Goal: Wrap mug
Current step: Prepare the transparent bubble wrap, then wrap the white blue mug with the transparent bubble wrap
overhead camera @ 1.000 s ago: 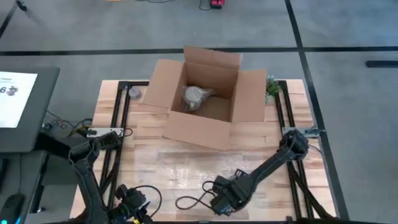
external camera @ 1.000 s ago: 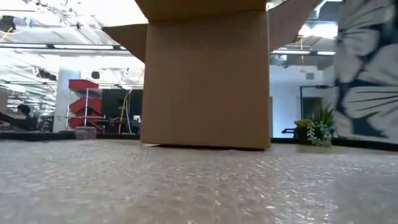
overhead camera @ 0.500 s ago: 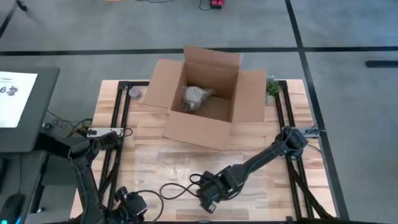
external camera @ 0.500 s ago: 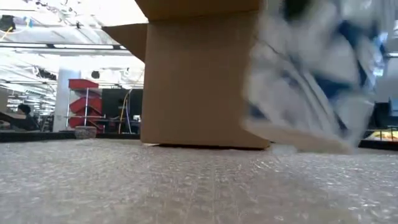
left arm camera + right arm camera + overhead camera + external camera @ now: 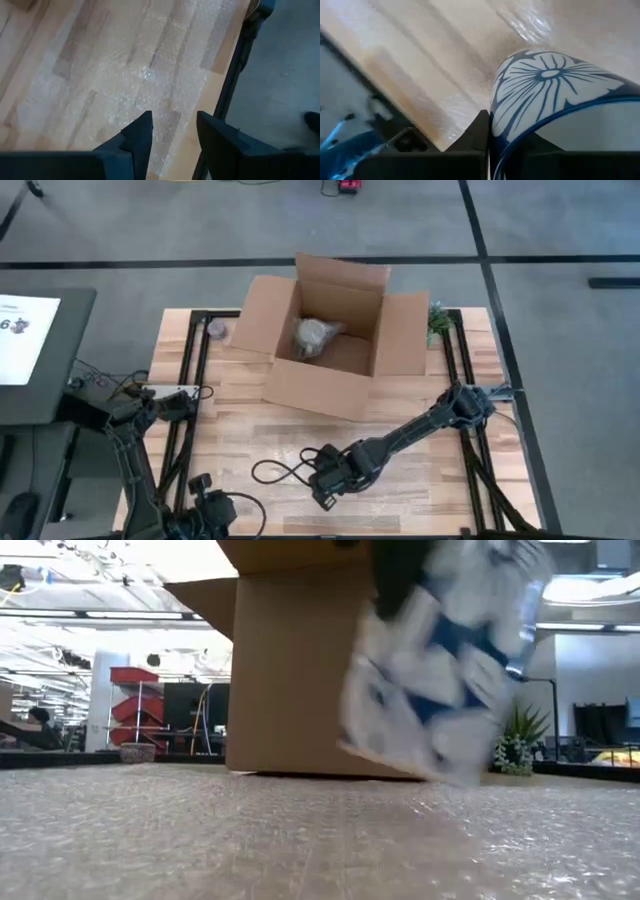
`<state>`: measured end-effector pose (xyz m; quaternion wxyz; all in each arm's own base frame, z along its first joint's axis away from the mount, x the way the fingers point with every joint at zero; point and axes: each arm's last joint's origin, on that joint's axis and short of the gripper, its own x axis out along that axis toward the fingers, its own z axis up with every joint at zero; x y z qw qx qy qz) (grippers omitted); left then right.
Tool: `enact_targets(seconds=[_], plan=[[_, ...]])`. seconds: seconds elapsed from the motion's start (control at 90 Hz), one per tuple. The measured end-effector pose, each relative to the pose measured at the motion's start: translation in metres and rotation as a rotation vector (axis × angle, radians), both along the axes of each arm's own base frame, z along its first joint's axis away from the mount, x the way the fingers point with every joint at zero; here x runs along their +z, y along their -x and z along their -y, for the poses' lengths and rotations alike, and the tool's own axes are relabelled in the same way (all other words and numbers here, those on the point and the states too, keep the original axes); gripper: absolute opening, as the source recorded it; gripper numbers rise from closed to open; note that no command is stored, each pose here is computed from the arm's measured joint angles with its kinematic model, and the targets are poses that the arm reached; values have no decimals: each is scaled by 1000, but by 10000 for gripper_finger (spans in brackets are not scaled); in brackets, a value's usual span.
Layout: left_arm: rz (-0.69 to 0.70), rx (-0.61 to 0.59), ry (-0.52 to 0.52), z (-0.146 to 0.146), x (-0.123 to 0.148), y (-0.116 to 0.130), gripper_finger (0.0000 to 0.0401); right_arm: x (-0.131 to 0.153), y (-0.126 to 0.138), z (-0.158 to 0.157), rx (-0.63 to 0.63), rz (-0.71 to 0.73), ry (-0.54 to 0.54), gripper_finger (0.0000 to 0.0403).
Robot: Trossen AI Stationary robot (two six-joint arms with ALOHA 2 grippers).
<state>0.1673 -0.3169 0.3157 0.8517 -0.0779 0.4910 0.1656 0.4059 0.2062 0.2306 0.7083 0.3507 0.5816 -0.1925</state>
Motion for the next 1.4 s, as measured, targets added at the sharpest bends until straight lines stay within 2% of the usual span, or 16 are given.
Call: enact_targets(seconds=[0.256,0.567,0.778,0.9,1.033,1.122,1.222,1.322,1.4], plan=[[14,-34,8,4,0,2,133,-1,-7,5,-4,48,-2,24],[38,-21,22,5,0,1,133,-6,-15,8,-25,112,-31,95],[43,-3,35,5,0,1,133,-3,-21,7,25,193,-27,154],[46,-1,40,6,0,0,133,7,-23,8,61,249,-32,178],[55,-1,61,8,0,0,133,31,-19,9,95,310,-41,184],[63,0,86,10,1,-1,133,50,-9,-3,151,361,-51,179],[74,50,127,11,1,-2,133,67,11,-30,247,393,-113,169],[71,134,187,12,0,-1,133,63,38,-58,306,303,-105,159],[34,178,225,12,-5,-3,133,49,62,-70,307,170,-13,150]])
